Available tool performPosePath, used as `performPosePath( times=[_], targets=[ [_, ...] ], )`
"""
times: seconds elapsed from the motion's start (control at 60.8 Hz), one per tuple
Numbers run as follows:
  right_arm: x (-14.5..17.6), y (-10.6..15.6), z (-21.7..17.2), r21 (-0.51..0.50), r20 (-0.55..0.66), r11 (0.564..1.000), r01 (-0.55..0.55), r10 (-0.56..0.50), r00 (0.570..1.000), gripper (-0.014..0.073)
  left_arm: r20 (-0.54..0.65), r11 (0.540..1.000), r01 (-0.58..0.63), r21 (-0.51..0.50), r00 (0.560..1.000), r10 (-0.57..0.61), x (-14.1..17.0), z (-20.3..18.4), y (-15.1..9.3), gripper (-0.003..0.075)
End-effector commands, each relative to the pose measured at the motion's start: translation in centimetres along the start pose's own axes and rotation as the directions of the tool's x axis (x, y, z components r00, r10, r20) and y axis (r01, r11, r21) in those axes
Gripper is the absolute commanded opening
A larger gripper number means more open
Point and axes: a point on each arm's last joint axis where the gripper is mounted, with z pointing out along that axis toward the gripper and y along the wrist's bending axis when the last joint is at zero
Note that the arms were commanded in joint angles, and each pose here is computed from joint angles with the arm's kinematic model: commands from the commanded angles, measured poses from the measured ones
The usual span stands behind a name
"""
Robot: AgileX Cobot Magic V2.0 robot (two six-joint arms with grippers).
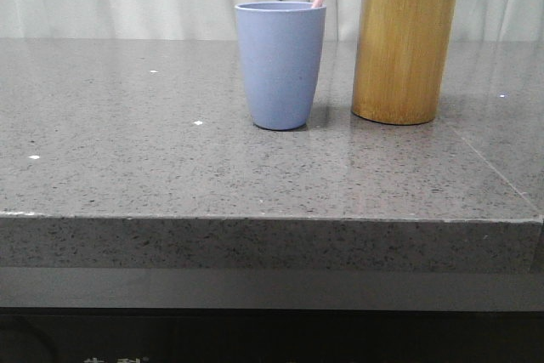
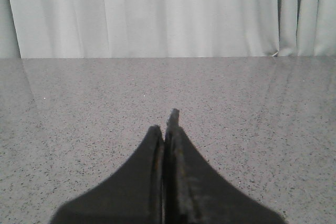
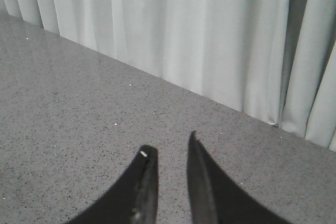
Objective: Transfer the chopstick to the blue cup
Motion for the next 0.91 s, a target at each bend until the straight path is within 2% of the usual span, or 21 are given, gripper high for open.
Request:
performPosePath(
  times=[0.0,0.132,0.28,0.411,0.576,0.889],
  targets=[
    [-3.4,-0.2,-3.0,0.01,0.142,1.0,0.013,-0.014,0.99,0.0002,0.094,1.0,0.014,0.0,0.995,-0.014,-1.4,-0.1,0.0,-0.0019],
    [-3.8,-1.0,-4.9,0.036,0.103,0.999,0.007,-0.011,0.995,-0.012,0.094,1.0,0.014,0.0,0.995,-0.014,-1.4,-0.1,0.0,-0.0019],
    [-4.3,-3.1,-8.1,0.119,0.066,0.993,-0.005,-0.003,0.998,-0.0118,0.094,1.0,0.014,0.0,0.995,-0.014,-1.4,-0.1,0.0,-0.0019],
    [-3.8,-5.4,-12.0,0.236,0.024,0.972,-0.02,0.015,1.0,-0.0118,0.094,1.0,0.014,0.0,0.995,-0.014,-1.4,-0.1,0.0,-0.0019],
    [-0.7,-6.4,-15.9,0.33,-0.005,0.943,-0.032,0.036,0.999,-0.0118,0.094,1.0,0.014,0.0,0.995,-0.014,-1.4,-0.1,0.0,-0.0019],
    [8.5,-3.8,-21.2,0.294,0.012,0.95,-0.11,0.111,0.994,-0.0118,0.094,1.0,0.014,0.0,0.995,-0.014,-1.4,-0.1,0.0,-0.0019]
  ],
)
